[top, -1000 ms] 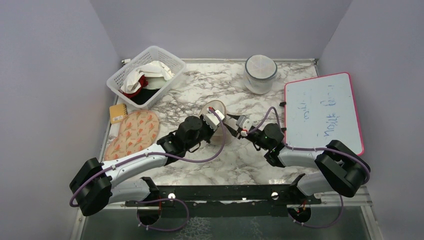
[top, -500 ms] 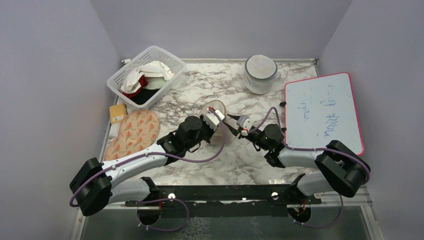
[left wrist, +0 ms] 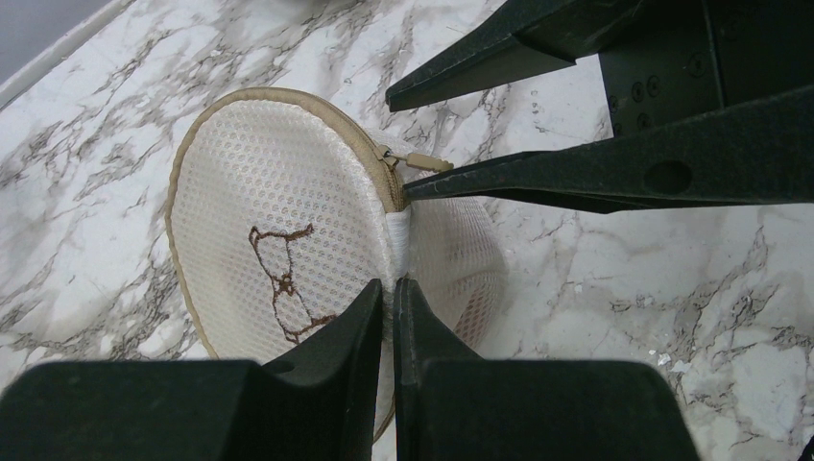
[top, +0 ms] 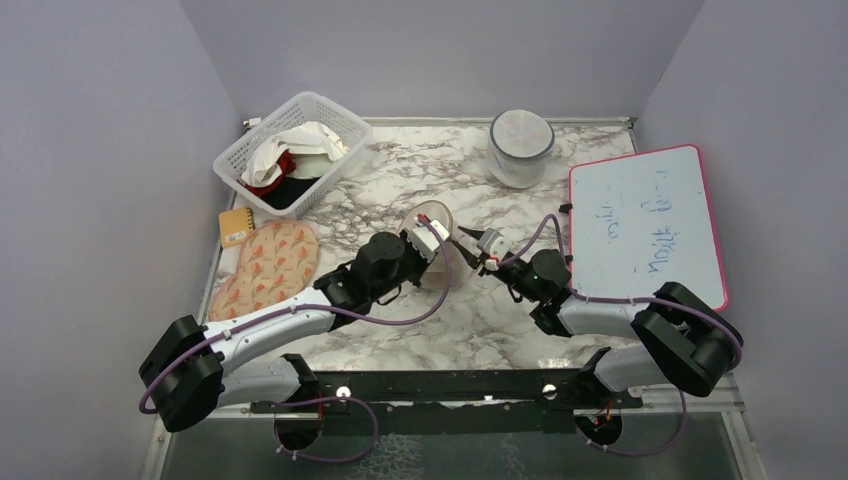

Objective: Unzip the laundry bag and remove the bra

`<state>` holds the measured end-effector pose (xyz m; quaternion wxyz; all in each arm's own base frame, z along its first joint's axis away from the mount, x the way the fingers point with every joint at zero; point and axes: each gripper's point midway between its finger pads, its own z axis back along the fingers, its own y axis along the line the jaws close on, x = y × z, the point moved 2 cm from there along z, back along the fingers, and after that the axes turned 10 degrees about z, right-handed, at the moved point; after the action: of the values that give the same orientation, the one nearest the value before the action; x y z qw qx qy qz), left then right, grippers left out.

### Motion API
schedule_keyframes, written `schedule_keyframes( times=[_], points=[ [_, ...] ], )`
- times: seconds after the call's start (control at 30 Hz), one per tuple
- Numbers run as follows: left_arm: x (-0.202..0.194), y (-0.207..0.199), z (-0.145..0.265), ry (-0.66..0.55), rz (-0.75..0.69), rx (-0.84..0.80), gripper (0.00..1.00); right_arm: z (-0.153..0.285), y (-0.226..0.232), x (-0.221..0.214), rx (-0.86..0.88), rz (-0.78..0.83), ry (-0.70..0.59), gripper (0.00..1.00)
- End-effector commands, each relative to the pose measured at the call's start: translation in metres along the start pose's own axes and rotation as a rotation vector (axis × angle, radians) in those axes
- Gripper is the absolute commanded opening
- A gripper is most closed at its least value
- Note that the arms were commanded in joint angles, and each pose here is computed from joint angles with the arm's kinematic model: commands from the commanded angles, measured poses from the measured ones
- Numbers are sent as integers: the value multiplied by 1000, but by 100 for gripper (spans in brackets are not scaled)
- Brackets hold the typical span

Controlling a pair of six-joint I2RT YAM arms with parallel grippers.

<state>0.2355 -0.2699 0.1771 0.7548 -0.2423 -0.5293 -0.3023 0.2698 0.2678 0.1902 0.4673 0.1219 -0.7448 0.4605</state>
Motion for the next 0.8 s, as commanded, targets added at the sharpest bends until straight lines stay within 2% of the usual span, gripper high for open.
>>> schedule_keyframes(
  times=[0.0,0.3,0.53,0.77],
  points=[
    [-2,-5,0,-3,15,-34,0,-2,-9,8,-45,15,-26,31],
    [-1,-6,1,-7,14,-38,0,-5,-5,4,-24,12,-18,30],
    [-1,-6,1,-6,15,-37,0,-7,-3,0,-18,10,-3,23],
    [-1,-6,1,-7,8,-40,0,-7,-8,-3,-48,-6,21,3]
  ],
)
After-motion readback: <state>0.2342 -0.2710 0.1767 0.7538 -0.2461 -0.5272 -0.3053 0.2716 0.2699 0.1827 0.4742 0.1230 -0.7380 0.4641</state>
